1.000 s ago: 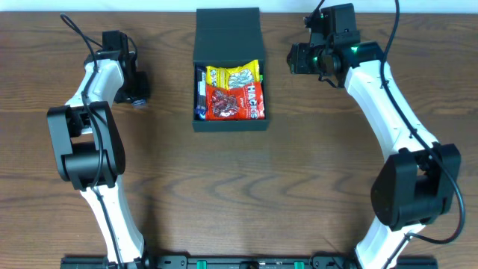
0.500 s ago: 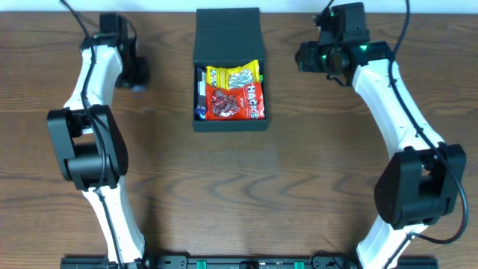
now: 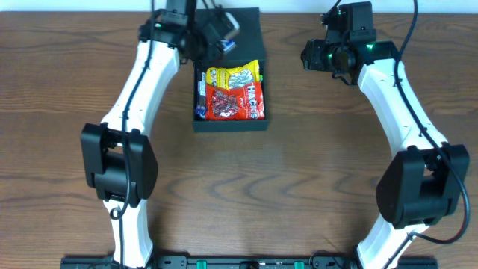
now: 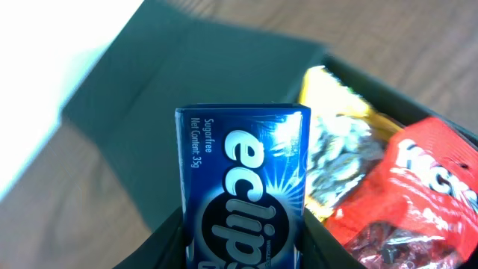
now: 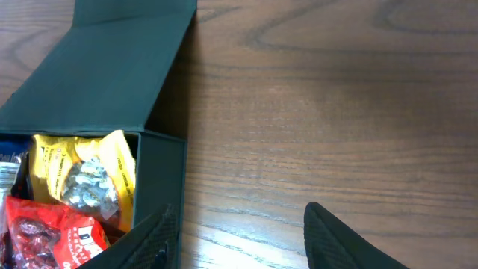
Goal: Pack container
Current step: 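Lower the Eclipse tin into the box with the left gripper and release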
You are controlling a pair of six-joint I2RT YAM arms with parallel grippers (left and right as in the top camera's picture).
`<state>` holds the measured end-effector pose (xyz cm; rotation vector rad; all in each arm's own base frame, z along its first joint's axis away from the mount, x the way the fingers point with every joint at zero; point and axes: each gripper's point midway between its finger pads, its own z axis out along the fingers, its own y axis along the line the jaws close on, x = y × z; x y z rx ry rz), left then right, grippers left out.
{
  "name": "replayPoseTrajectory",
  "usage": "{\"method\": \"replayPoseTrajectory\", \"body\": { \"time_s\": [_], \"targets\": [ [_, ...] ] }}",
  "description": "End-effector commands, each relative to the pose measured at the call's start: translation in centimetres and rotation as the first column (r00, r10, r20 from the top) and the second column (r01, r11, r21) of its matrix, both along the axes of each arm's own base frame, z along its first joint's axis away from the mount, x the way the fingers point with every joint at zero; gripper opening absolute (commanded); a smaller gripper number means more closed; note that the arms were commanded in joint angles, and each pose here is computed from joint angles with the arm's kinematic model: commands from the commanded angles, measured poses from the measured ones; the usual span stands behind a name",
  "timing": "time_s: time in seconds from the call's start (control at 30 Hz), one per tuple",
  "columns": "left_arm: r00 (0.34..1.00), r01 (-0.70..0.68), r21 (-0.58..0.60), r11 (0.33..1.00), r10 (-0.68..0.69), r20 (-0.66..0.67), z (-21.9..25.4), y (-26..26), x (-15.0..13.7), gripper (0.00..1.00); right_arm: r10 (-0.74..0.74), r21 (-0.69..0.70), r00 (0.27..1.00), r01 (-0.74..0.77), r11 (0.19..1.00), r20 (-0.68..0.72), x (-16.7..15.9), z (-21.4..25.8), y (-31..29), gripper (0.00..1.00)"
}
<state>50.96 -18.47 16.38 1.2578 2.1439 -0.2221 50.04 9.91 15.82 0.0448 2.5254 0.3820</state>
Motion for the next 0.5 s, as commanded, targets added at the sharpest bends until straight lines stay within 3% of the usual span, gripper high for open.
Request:
{"method": "replayPoseTrajectory", "body": {
  "time_s": [0.0,0.17,0.23,0.27,0.33,0.47],
  "targets": [
    [0.97,0.216,0.084,0.973,-0.224,0.091,0.2,-1.8,-0.8,0.07,-0.017,-0.003,1.0,0.017,1.0,-0.002,0.2,0.0,-1.4,0.55],
    [0.964,0.243,0.138,0.96,-0.255,0.074,-0.7,-2.3,-1.5,0.08,-0.031,-0.005,0.999,0.031,1.0,-0.017,0.0,-0.2,-2.1,0.55],
    [0.969,0.227,0.148,0.963,-0.238,0.062,-0.9,-1.9,-1.6,0.57,-0.032,-0.005,0.999,0.032,0.999,-0.016,0.1,-0.2,-2.1,0.56],
    [0.973,0.212,0.141,0.967,-0.222,0.057,-0.9,-1.9,-1.5,0.95,-0.032,-0.005,0.999,0.032,0.999,-0.016,0.1,-0.2,-2.1,0.56],
    [0.98,0.185,0.124,0.975,-0.192,0.044,-0.9,-1.9,-1.5,0.95,-0.032,-0.005,0.999,0.032,0.999,-0.016,0.1,-0.2,-2.1,0.59],
    [0.996,0.093,0.069,0.993,-0.094,0.0,-0.9,-1.9,-1.5,0.95,-0.031,-0.004,0.999,0.031,1.0,-0.012,0.1,-0.1,-2.1,0.86]
  ]
}}
